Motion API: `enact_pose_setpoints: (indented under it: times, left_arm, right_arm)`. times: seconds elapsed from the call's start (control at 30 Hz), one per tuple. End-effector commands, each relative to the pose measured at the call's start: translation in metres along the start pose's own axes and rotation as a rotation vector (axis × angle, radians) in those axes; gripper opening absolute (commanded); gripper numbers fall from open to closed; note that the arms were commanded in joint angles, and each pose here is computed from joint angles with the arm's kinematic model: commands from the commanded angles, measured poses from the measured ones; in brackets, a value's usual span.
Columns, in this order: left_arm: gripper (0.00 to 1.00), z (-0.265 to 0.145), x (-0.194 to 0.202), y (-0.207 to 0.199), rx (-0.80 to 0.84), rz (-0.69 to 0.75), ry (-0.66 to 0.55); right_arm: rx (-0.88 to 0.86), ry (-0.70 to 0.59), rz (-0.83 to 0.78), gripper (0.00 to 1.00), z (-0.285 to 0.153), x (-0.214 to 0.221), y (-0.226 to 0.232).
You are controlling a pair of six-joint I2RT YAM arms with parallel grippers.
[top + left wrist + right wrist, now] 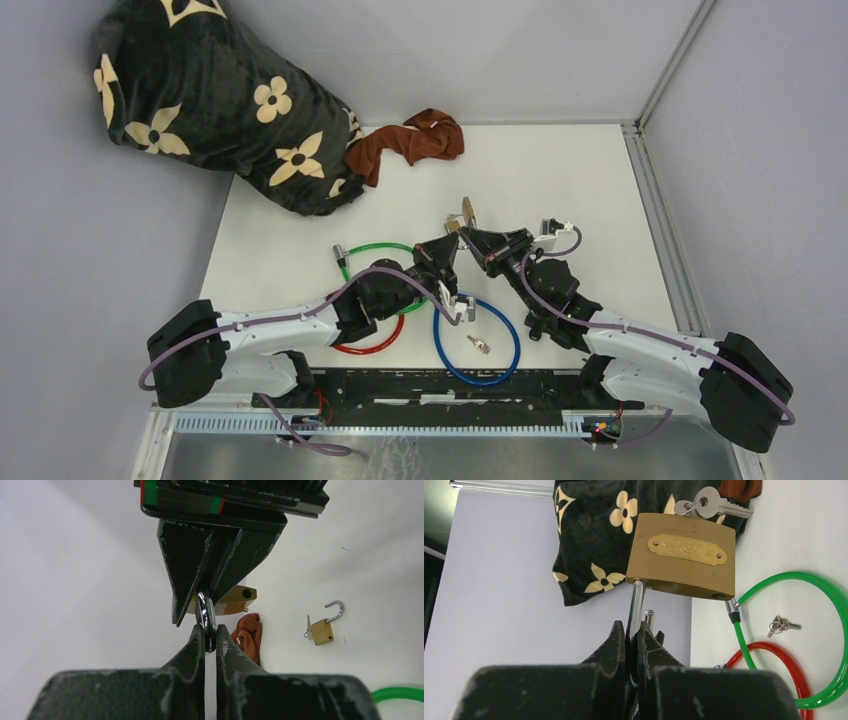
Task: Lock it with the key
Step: Lock the lock.
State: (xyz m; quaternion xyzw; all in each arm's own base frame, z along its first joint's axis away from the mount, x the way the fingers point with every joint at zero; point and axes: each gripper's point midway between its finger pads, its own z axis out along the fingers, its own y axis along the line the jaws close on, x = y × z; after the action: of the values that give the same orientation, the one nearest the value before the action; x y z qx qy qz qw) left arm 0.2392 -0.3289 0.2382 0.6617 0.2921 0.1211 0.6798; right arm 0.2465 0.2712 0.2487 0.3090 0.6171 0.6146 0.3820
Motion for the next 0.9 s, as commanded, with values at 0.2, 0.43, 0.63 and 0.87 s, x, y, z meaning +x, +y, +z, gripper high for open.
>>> enact_pose_setpoints:
  times: [0.2,0.43,0.63,0.87]
  left_arm:
    - [0.02,-0.003,0.006,0.014,0.014,-0.452,0.125]
    - [0.02,-0.027,0.014,-0.079,0.275,-0.873,0.358]
    - [0.02,-0.034,0.021,-0.092,0.290,-1.066,0.412]
    - [0.02,-0.034,-0.008,-0.053,0.326,-1.233,0.222]
  right_arm:
    - [0.000,0.023,-0.045,0.37,-0.021,0.000,-0.017]
    - [0.158,0.113,-0.159,0.52,-0.039,0.004,-0.085]
    - [0.043,0.280,-0.424,0.56,-0.054,0.017,-0.097]
    - [-0.641,0.650,-1.366,0.70,-0.062,0.043,-0.054]
